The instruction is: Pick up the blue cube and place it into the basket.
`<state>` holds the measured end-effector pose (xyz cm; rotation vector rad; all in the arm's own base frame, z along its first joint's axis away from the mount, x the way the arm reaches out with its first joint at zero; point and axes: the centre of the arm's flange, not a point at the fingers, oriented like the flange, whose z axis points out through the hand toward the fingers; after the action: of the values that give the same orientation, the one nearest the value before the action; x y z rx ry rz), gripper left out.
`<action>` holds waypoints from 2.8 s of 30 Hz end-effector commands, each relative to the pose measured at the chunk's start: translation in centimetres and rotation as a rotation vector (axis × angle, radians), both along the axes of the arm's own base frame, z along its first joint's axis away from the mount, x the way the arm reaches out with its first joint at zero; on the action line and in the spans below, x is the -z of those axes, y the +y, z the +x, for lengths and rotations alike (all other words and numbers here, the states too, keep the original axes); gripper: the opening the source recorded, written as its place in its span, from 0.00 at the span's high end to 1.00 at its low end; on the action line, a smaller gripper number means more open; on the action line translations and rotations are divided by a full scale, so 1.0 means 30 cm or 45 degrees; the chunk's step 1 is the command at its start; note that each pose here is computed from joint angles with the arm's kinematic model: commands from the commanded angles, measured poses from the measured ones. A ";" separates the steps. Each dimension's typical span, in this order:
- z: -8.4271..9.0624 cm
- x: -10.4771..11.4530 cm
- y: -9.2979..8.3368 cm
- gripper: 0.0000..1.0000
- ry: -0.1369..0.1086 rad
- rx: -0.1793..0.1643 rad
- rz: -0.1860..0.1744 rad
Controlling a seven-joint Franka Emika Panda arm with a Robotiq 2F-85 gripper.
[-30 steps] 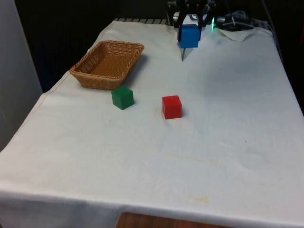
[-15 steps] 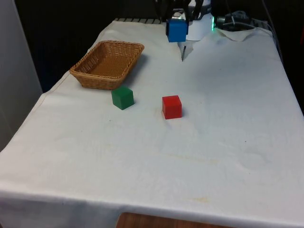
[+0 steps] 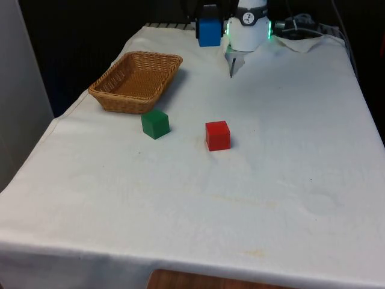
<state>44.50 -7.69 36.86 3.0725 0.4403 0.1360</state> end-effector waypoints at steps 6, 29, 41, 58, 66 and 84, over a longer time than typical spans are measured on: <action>-0.041 -0.012 -0.072 1.00 0.002 0.002 0.020; -0.118 -0.003 -0.288 1.00 -0.006 0.010 0.059; -0.163 0.017 -0.404 1.00 -0.007 0.014 0.078; -0.209 0.075 -0.536 1.00 0.009 0.020 0.068; -0.226 0.107 -0.580 1.00 0.011 0.022 0.049; -0.277 0.203 -0.654 1.00 -0.003 0.032 0.006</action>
<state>36.26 -27.25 30.96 3.0866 0.4007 0.1209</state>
